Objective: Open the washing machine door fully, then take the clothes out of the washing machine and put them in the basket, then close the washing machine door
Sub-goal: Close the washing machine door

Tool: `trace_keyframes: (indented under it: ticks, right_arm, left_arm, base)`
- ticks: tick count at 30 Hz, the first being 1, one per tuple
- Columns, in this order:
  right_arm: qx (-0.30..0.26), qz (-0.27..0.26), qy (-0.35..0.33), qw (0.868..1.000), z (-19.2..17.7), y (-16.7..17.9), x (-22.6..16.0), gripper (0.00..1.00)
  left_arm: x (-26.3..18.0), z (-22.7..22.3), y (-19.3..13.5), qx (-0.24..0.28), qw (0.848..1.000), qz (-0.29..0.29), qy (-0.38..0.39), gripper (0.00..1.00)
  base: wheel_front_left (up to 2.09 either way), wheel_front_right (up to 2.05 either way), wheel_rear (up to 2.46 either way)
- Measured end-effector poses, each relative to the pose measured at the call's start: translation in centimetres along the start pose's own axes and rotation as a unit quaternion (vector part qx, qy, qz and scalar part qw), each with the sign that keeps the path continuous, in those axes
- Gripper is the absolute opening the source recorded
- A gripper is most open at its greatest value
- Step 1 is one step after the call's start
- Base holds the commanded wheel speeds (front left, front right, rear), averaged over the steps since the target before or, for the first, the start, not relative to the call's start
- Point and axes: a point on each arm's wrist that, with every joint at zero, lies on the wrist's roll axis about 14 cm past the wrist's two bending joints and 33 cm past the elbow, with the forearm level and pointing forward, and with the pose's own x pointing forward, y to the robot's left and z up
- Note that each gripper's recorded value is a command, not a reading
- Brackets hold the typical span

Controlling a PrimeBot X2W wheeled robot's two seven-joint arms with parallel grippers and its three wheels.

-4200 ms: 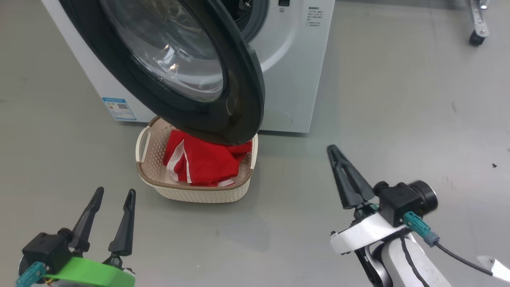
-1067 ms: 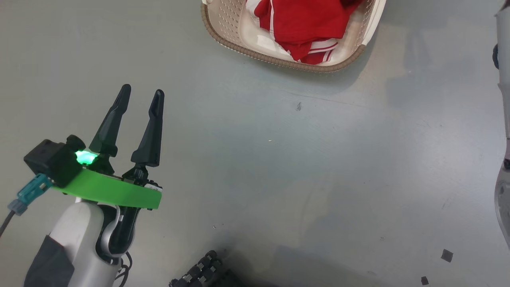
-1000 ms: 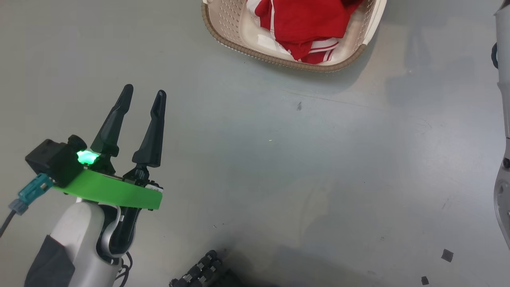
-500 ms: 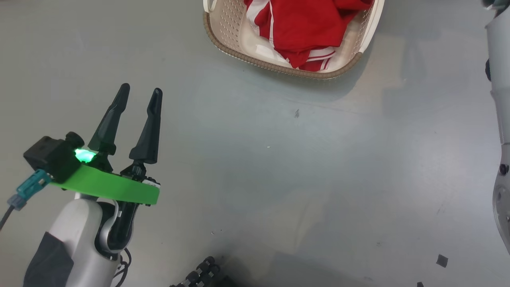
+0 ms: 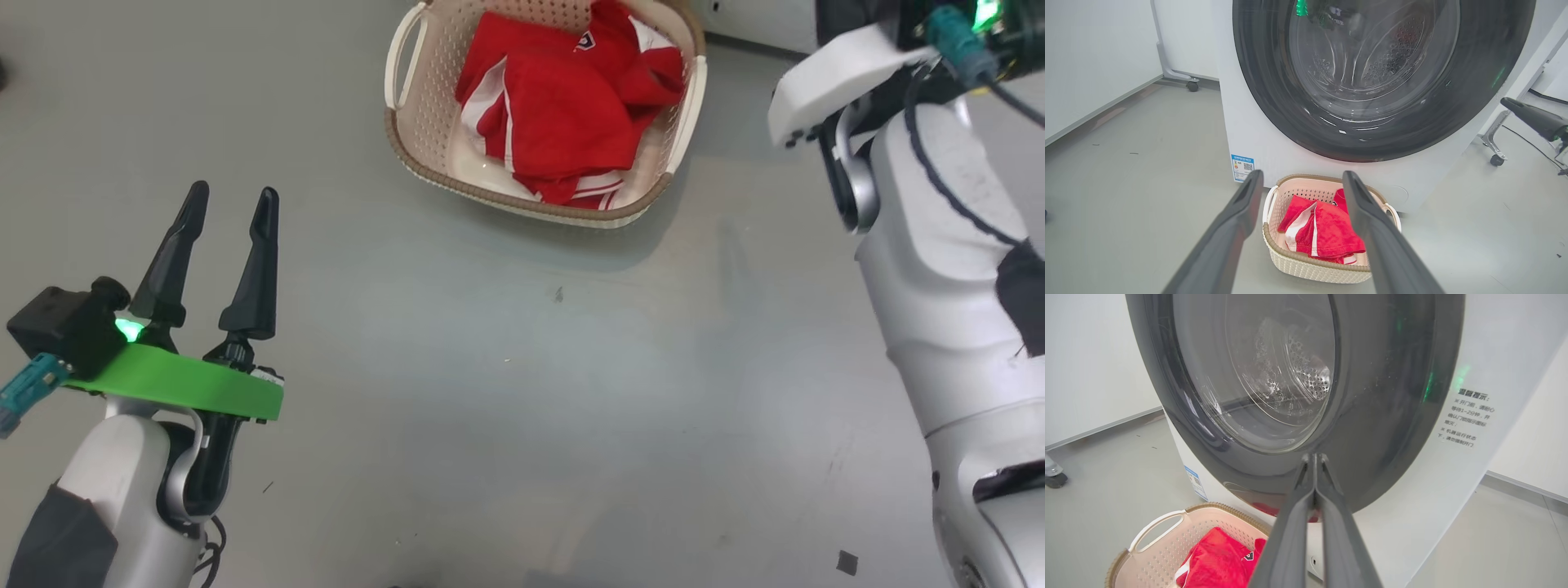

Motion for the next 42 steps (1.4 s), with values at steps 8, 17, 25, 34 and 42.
trace_keyframes:
  ticks: [8,17,25,34,42]
  right_arm:
    - [0.003,-0.014,0.035,0.999,-0.3,-1.0,-5.2,0.0]
    - [0.024,-0.088,0.035,0.995,1.7,-4.4,-12.5,0.0]
    - [0.041,-0.141,0.012,0.989,3.9,-6.2,-17.9,0.0]
    - [0.049,-0.182,-0.009,0.982,5.1,-7.3,-22.7,0.0]
    - [0.055,-0.207,-0.023,0.977,5.8,-7.3,-26.0,0.0]
  left_arm:
    - [-0.8,0.9,-1.2,0.002,1.0,-0.02,-0.011,1.0]
    - [-2.6,0.8,-3.1,-0.012,0.999,-0.043,-0.013,1.0]
    - [-3.3,0.9,-5.7,-0.025,0.996,-0.079,-0.018,1.0]
    - [-3.1,1.6,-8.2,-0.03,0.993,-0.112,-0.031,1.0]
    - [-3.8,1.6,-8.5,-0.033,0.993,-0.111,-0.034,1.0]
  base:
    - [0.0,0.0,0.0]
    - [0.0,0.0,0.0]
    - [0.0,0.0,0.0]
    - [0.0,0.0,0.0]
    - [0.0,0.0,0.0]
